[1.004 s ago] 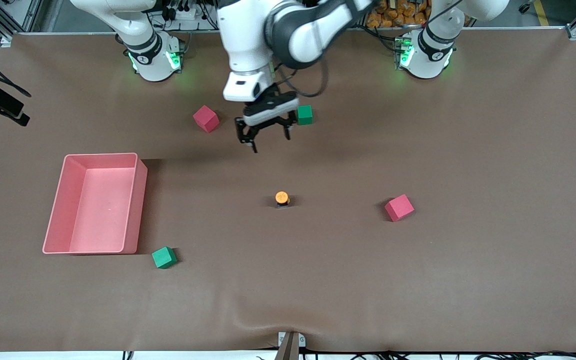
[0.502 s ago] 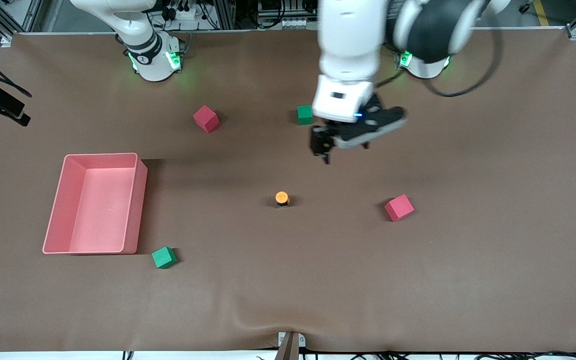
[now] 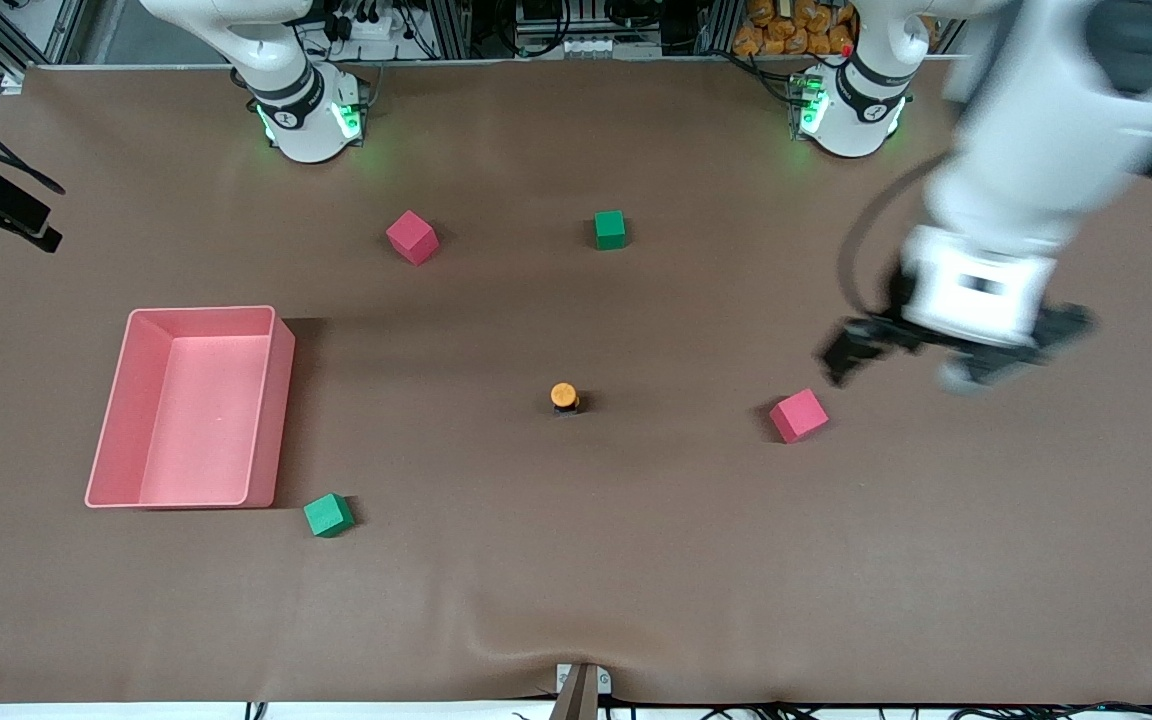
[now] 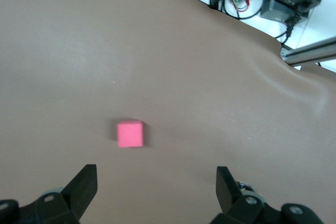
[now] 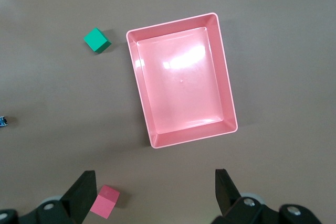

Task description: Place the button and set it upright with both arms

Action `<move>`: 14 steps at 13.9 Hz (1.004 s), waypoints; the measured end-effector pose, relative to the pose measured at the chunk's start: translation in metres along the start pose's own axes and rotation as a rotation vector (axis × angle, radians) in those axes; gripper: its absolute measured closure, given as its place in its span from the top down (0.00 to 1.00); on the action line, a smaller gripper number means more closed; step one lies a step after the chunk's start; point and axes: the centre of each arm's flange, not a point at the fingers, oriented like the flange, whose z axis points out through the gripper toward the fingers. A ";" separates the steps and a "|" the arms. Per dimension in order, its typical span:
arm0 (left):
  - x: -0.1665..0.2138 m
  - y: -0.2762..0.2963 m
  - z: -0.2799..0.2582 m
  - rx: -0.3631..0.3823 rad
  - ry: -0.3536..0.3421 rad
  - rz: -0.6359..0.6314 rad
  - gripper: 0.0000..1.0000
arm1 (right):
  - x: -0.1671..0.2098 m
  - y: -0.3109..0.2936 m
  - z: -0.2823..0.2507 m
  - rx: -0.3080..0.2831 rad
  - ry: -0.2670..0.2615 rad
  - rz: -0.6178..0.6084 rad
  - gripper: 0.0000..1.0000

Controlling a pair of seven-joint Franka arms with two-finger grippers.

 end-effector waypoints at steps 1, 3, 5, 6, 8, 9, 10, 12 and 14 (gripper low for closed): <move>0.015 -0.029 -0.005 0.007 -0.027 0.027 1.00 | 0.000 0.000 0.000 0.000 0.000 0.000 1.00; 0.027 -0.070 -0.014 0.045 -0.079 0.079 1.00 | 0.000 0.000 0.000 0.000 0.000 0.000 1.00; 0.022 -0.087 -0.021 0.087 -0.128 0.102 1.00 | 0.000 0.000 0.000 0.000 0.000 0.000 1.00; 0.017 -0.088 -0.025 0.102 -0.132 0.108 1.00 | 0.000 0.000 0.000 0.000 0.000 0.000 1.00; 0.008 -0.086 -0.031 0.116 -0.131 0.124 1.00 | 0.000 0.000 0.000 0.000 0.000 0.000 1.00; 0.005 -0.087 -0.033 0.119 -0.128 0.144 1.00 | 0.000 0.000 0.000 0.000 0.000 0.000 1.00; 0.004 -0.090 -0.037 0.123 -0.124 0.172 1.00 | 0.000 0.000 0.000 0.000 0.000 0.000 1.00; 0.004 -0.110 -0.044 0.135 -0.119 0.211 1.00 | 0.000 0.000 0.000 0.000 0.000 0.000 1.00; 0.003 -0.134 -0.052 0.144 -0.118 0.248 1.00 | 0.000 0.000 0.000 0.000 0.000 0.000 1.00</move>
